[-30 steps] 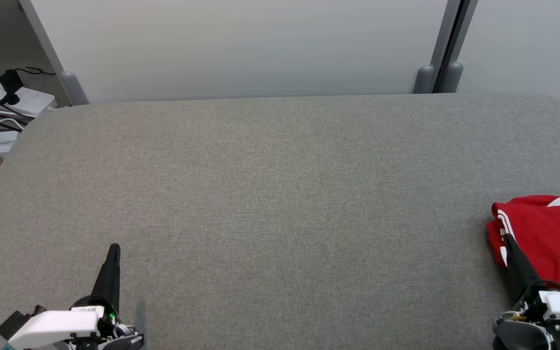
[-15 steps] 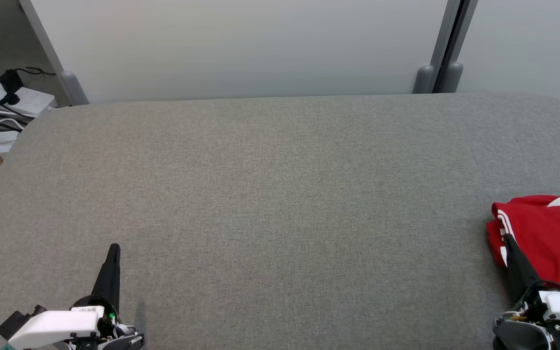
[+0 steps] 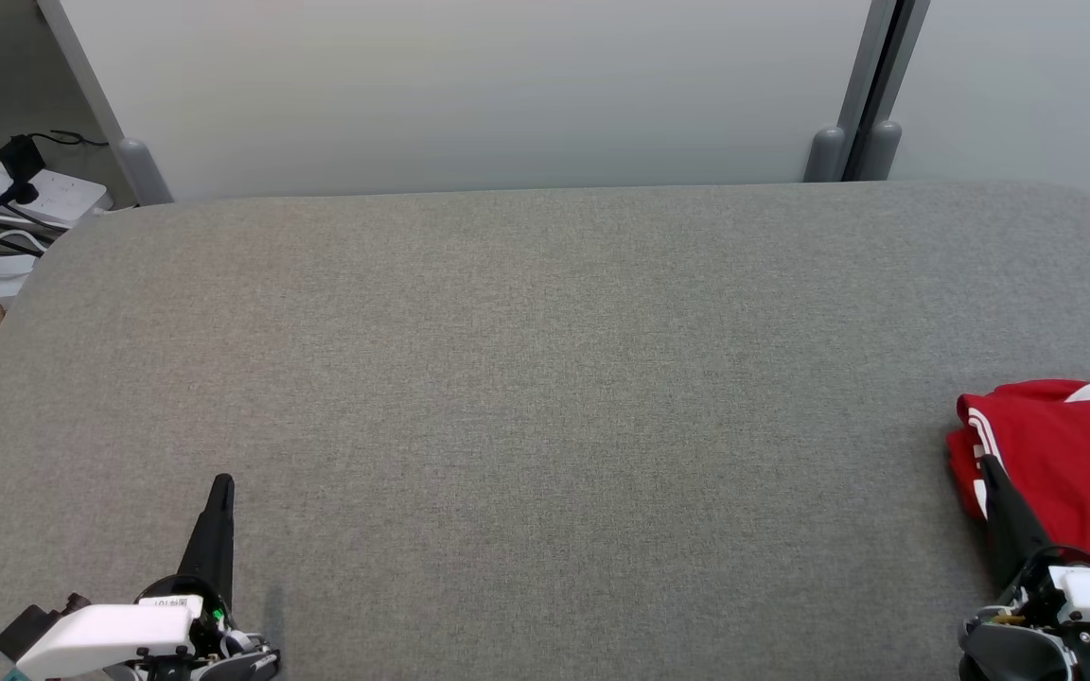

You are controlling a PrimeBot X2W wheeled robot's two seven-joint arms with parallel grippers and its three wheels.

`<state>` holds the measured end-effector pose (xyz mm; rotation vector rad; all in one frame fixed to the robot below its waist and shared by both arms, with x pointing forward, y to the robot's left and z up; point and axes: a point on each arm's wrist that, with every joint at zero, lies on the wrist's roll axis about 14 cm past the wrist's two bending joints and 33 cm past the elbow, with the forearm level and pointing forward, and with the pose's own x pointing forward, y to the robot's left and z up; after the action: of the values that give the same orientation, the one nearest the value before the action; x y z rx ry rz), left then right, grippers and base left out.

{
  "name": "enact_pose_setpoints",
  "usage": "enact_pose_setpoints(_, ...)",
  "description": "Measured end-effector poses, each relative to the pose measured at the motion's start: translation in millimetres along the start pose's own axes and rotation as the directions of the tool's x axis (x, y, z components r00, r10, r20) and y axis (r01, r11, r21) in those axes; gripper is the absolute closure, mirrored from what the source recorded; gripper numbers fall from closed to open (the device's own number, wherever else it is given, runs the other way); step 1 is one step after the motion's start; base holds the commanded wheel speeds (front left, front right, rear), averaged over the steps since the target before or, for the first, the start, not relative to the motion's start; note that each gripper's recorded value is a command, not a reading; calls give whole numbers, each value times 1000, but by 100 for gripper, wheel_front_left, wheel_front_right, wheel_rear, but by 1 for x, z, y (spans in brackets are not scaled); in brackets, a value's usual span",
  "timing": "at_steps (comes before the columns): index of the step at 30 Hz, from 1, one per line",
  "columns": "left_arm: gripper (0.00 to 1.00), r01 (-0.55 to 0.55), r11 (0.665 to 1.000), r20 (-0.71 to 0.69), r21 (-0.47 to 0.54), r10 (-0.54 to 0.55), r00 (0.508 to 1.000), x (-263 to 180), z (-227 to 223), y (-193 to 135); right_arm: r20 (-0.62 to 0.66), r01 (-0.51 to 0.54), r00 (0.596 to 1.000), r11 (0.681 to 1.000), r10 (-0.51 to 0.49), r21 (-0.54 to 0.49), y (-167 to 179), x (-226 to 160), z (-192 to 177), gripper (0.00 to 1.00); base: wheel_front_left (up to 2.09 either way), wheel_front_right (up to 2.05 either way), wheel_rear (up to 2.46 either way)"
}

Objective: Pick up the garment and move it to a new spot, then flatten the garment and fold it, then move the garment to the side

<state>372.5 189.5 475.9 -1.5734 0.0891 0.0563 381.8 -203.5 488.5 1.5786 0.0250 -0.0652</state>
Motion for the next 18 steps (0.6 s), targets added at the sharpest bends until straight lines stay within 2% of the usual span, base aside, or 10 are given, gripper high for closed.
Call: enact_pose_setpoints(18, 100, 0, 1000, 0, 0, 0, 1000, 0, 0, 0, 0, 0, 1000, 1000, 0, 0, 0, 0, 0, 100, 0, 0, 0)
